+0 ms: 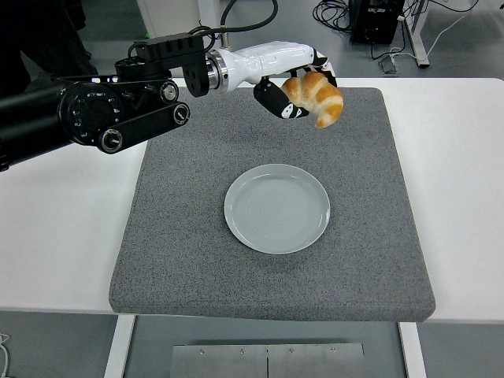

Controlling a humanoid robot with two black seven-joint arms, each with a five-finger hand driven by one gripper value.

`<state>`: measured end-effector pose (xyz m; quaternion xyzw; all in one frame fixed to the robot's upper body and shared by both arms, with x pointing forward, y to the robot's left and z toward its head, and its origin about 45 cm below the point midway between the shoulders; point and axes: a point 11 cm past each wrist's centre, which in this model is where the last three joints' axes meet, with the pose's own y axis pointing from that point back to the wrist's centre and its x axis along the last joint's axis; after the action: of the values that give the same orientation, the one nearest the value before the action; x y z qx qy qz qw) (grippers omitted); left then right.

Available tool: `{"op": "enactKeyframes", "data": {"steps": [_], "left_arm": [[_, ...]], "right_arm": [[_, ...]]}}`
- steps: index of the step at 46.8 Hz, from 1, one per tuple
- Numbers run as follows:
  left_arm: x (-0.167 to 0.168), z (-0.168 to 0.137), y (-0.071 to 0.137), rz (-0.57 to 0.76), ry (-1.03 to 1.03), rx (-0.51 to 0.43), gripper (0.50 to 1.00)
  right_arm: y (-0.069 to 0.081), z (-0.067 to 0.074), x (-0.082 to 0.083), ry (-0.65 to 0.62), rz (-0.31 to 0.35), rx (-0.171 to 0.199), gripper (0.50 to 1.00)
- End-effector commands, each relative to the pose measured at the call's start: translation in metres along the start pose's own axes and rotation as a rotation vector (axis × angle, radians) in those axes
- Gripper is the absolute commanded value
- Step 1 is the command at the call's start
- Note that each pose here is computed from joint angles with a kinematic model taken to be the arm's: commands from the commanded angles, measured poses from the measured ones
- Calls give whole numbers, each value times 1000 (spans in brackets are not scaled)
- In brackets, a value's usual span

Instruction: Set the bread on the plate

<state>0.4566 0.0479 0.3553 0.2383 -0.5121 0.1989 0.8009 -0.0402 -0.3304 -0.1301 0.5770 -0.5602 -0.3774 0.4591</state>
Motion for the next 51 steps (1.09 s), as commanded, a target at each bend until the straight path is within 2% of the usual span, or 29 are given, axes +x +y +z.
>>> {"op": "enactKeyframes", "data": {"steps": [1,8,51], "left_arm": [[-8,8,-2,-17,8,-23,500],[-24,18,-3,-52,0,-57,500],[-78,-3,8,-122,-6,-35,500]], "right_arm": [[0,0,0,0,0,0,1000],[0,0,0,1,1,0,1000],[0,0,0,0,0,0,1000]]}}
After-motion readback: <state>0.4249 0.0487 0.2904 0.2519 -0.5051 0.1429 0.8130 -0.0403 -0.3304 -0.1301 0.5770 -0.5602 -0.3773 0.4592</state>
